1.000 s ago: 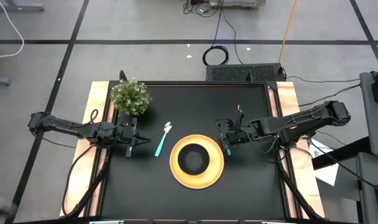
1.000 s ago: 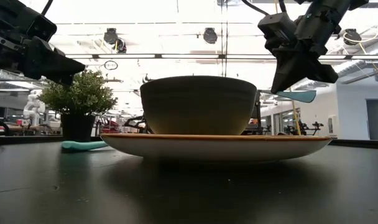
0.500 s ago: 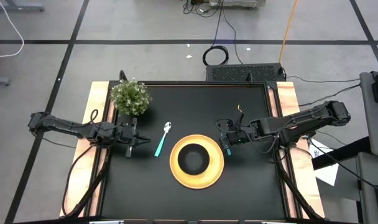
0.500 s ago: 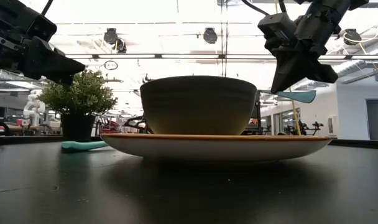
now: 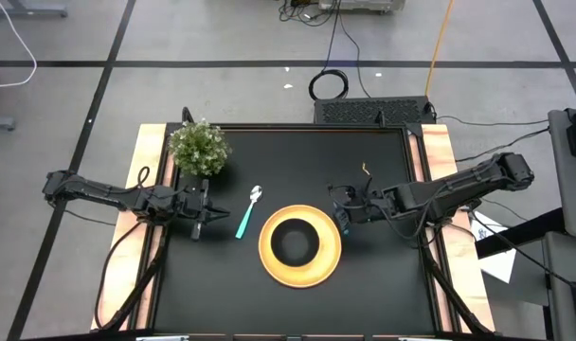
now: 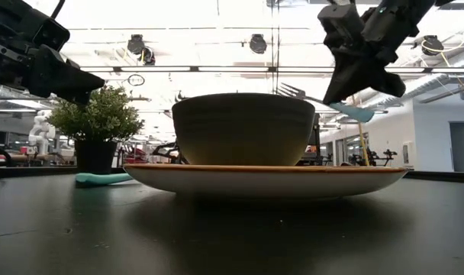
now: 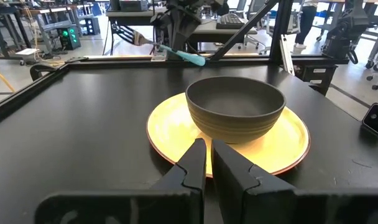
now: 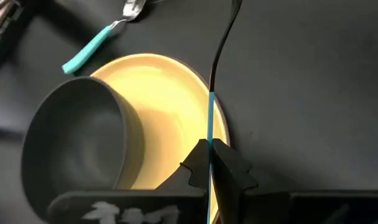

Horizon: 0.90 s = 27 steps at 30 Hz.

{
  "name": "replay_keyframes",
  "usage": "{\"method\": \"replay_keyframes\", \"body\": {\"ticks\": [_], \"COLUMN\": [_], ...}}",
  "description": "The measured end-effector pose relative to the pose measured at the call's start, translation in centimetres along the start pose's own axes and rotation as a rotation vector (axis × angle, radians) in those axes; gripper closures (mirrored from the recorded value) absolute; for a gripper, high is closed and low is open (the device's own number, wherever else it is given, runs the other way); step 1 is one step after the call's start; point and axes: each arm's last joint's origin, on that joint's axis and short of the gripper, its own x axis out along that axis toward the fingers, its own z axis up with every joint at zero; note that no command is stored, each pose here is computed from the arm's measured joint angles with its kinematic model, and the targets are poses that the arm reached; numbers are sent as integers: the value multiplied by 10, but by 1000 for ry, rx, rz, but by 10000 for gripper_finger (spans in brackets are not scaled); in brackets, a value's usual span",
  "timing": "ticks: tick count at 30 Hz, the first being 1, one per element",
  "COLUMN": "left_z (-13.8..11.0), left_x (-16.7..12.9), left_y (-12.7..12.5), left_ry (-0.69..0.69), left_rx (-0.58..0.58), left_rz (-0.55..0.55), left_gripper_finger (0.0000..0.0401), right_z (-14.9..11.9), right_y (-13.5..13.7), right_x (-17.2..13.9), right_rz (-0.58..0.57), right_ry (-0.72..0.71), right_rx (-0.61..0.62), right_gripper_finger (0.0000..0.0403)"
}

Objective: Set table place
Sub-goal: Put the blue fork on the yellow plate to the right of the black bowl

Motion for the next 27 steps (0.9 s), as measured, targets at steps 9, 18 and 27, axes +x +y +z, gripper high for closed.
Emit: {"method": "replay_keyframes", "body": {"ticks": [9,18,27], "left_z": [0,0,0], "left_x": [0,0,0], "left_y": [0,0,0], "left_ry": [0,0,0], "left_rx": [0,-5,-8], "left_rz": [0,0,1], "left_gripper_finger": [370,370,370], "right_z": [3,-5,-30], "right_y": [-3,-13,-25], "right_x": [-28,-20,0], "right_rz": [30,79,205], "right_ry": [-132,-170,-117], "right_rx": [-85,-64,127], "right_gripper_finger": [403,403,403]}}
